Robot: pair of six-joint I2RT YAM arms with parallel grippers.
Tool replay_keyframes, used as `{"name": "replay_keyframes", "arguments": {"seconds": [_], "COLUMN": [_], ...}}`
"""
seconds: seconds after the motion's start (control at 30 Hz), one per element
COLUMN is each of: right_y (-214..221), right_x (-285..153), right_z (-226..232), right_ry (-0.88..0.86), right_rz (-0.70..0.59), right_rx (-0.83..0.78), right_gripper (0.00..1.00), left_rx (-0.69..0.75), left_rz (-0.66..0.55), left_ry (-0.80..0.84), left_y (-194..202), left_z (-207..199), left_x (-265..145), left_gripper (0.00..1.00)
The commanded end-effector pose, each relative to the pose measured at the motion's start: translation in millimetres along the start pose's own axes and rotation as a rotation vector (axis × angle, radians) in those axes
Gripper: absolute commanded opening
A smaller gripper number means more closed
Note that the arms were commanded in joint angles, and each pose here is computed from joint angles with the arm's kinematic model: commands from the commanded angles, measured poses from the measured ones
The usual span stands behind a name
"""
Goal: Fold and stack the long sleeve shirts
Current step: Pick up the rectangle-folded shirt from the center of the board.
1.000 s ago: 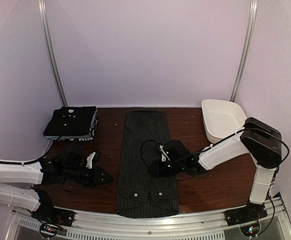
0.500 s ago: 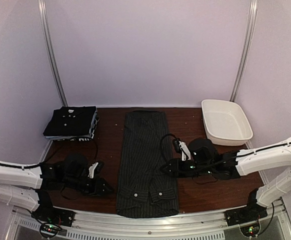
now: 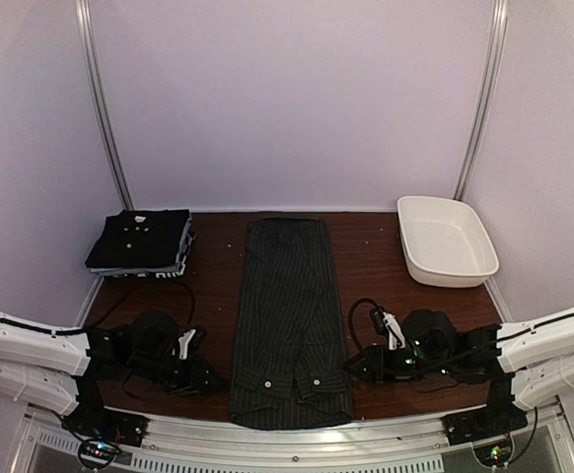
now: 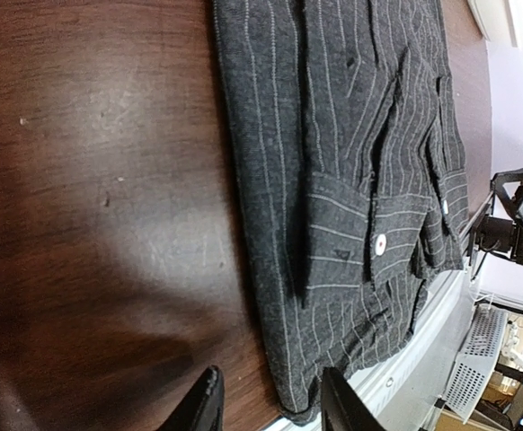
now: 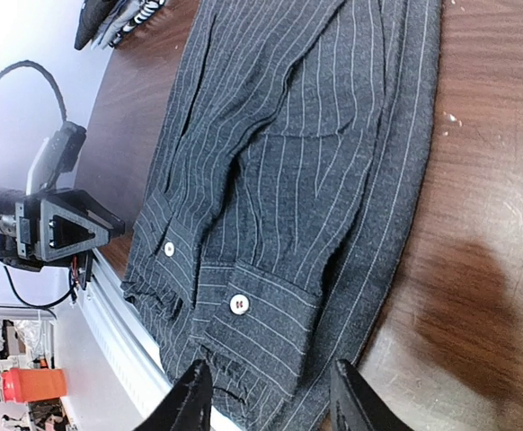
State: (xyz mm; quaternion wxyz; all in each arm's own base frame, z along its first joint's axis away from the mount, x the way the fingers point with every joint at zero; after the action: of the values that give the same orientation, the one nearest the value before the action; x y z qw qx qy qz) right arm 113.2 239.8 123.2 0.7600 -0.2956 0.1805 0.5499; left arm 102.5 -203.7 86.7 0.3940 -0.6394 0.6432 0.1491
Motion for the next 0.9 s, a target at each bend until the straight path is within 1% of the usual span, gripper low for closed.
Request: {"name": "replay_keyframes", "arguments": {"seconds": [0.0, 0.23, 0.37, 0.53, 0.87], "right_y": [5, 15, 18, 18, 22], "right_x": [-1, 11, 14, 20, 22], "right_z": [4, -2, -5, -3, -21], "right_ry": [-0.053, -0.07, -0.093, -0.089, 0.01], "right_rz": [-0.01, 0.029, 0.029, 0.035, 0.019], "right_rx": [0.032, 0.058, 0.09, 0.091, 0.103], "right_gripper": [0.48, 0.49, 0.5, 0.5, 0.5], "left_rx": [0.001, 0.001, 0.005, 0.003, 0.03], "left_rz": [-0.025, -0.016, -0.022, -0.019, 0.004], "left_ry": [0.025, 0.032, 0.036, 0.04, 0.056], "left_y": [-2, 1, 0, 2, -8], "left_z": [-3, -3, -4, -3, -10], "left_x": [2, 2, 1, 3, 21], "left_gripper": [0.38, 0.39, 0.41, 0.42, 0.45]}}
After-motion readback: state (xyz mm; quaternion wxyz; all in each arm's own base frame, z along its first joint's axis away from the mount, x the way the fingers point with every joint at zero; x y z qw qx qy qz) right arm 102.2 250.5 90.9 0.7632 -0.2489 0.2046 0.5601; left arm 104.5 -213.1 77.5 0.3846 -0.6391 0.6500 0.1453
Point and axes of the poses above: each gripper's point midway between its finger pads, its own x axis out along the fingers, its own z axis along the line the jaws close on, y = z × x, the point moved 7 cm from there along -x, back along the fingers, and after that the axes turned 13 degrees about x, right-handed, at the moved point
